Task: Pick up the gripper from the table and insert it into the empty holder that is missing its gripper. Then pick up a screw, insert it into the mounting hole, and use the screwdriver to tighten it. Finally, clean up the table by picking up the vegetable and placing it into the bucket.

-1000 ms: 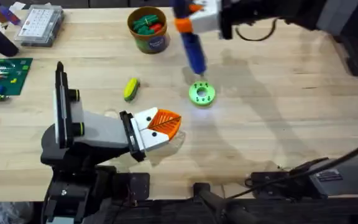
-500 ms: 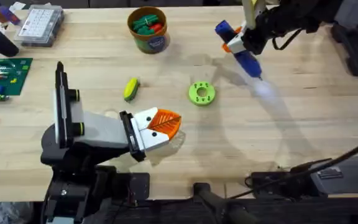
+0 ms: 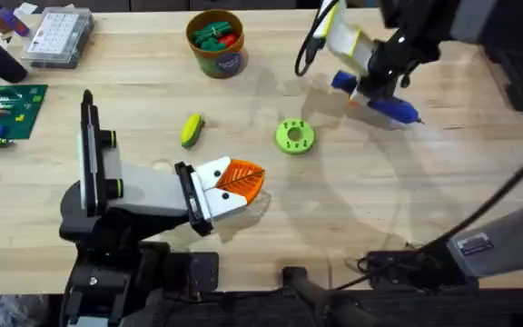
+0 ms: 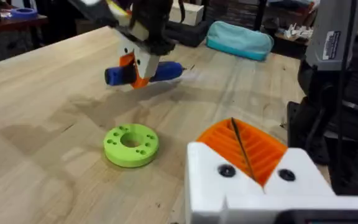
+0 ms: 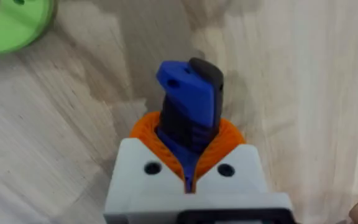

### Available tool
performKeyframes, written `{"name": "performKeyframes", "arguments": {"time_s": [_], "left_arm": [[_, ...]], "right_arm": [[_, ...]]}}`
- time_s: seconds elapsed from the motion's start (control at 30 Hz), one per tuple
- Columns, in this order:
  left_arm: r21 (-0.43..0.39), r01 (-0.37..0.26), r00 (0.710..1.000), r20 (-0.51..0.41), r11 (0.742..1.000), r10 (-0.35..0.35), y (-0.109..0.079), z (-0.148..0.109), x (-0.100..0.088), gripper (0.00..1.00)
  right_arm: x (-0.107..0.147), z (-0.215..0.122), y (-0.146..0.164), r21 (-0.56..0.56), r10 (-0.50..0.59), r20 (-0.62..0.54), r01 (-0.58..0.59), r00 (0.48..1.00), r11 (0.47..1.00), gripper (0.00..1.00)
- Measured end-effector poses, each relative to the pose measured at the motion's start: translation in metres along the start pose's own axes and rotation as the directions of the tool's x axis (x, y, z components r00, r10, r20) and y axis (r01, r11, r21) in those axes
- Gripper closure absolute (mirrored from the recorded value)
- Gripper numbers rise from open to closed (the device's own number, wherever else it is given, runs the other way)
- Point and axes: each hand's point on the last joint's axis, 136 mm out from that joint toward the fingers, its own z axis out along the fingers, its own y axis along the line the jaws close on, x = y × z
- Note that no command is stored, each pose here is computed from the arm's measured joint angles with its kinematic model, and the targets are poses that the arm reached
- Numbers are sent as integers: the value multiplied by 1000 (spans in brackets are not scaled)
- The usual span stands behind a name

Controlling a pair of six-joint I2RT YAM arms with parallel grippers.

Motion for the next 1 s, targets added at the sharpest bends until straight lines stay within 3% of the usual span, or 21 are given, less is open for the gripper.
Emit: {"name": "performKeyframes", "arguments": {"time_s": [0.27,0.3,0.53,0.87,0.9,0.93,1.0], "left_arm": [[0,0,1000,0,1000,0,0,0,0,985],[0,0,1000,0,1000,0,0,0,0,995],[0,0,1000,0,1000,0,0,0,0,996],[0,1,1000,0,1000,-1,0,0,0,996],[0,0,1000,0,1000,0,0,0,0,996],[-1,-4,1000,0,1000,4,0,0,0,936],[0,-3,1000,0,1000,3,0,0,0,669]], "right_arm": [[1,20,12,-44,-155,-62,152,986,987,971],[1,24,16,-57,-221,-80,216,972,975,969],[6,43,21,-100,-324,-146,312,935,945,971],[5,43,21,-100,-361,-152,349,920,932,974],[6,43,21,-99,-360,-154,348,920,932,937],[5,43,20,-94,-360,-156,349,920,932,833],[2,41,16,-76,-362,-159,354,919,932,534]]}}
